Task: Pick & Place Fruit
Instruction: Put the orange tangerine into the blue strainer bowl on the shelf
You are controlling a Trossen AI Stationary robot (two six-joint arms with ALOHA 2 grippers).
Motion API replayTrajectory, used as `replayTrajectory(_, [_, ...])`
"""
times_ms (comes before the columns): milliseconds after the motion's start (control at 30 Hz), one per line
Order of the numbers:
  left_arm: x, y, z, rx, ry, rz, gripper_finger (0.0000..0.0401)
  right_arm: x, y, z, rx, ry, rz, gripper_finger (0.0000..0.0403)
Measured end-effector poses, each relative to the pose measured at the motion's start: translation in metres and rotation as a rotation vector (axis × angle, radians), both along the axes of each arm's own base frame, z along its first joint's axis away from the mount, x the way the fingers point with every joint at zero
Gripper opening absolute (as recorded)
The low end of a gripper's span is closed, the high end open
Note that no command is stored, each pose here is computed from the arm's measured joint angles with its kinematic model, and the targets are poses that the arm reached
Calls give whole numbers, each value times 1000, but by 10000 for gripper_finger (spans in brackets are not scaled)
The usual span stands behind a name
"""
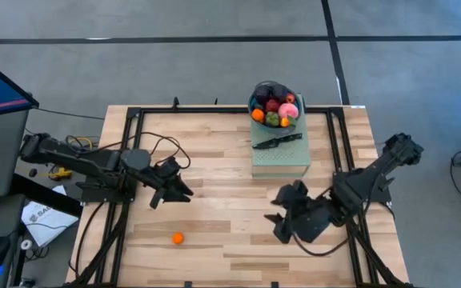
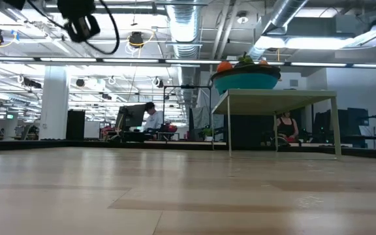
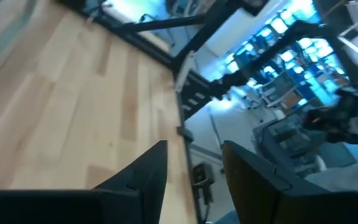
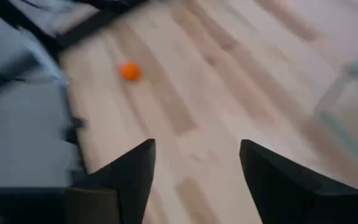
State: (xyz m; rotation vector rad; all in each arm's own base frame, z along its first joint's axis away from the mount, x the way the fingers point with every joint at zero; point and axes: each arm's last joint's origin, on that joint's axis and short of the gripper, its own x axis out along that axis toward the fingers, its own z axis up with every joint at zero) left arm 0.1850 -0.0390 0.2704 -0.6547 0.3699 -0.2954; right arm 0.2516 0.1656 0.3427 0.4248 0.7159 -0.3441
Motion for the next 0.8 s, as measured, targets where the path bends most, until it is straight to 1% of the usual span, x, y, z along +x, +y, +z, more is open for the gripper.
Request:
replayTrajectory(133, [-1,-8,16,-13,-44,-41,149,-4,2,-18,99,-149,32,197])
replayTrajectory(200, [-3,-12,21,-36,-15,-60,149,-5,-3,-26,136,-227,43,179])
replayTrajectory(267, [-5,-18,20,-49,68,-82,149,-2,-11,-34,157,-303,61,162])
replayTrajectory(333, [-9,-24,16,-57,182,-105,149,2,-19,-43,152,-370,58,146])
replayTrajectory(400, [-12,-31,10,-96,305,-117,149,7,-29,-49,142,-418,38,133])
replayTrajectory(533, [-16,-48,-6,-199,545,-99,149,20,-48,-55,106,-420,-23,115])
replayTrajectory(633, [-15,-60,-18,-241,679,-80,150,25,-61,-54,87,-429,-63,109])
replayTrajectory(733, [-10,-72,-31,-266,781,-50,162,29,-71,-54,42,-424,-76,108])
replayTrajectory(800, [-6,-78,-41,-248,837,-36,181,30,-77,-53,19,-418,-62,108])
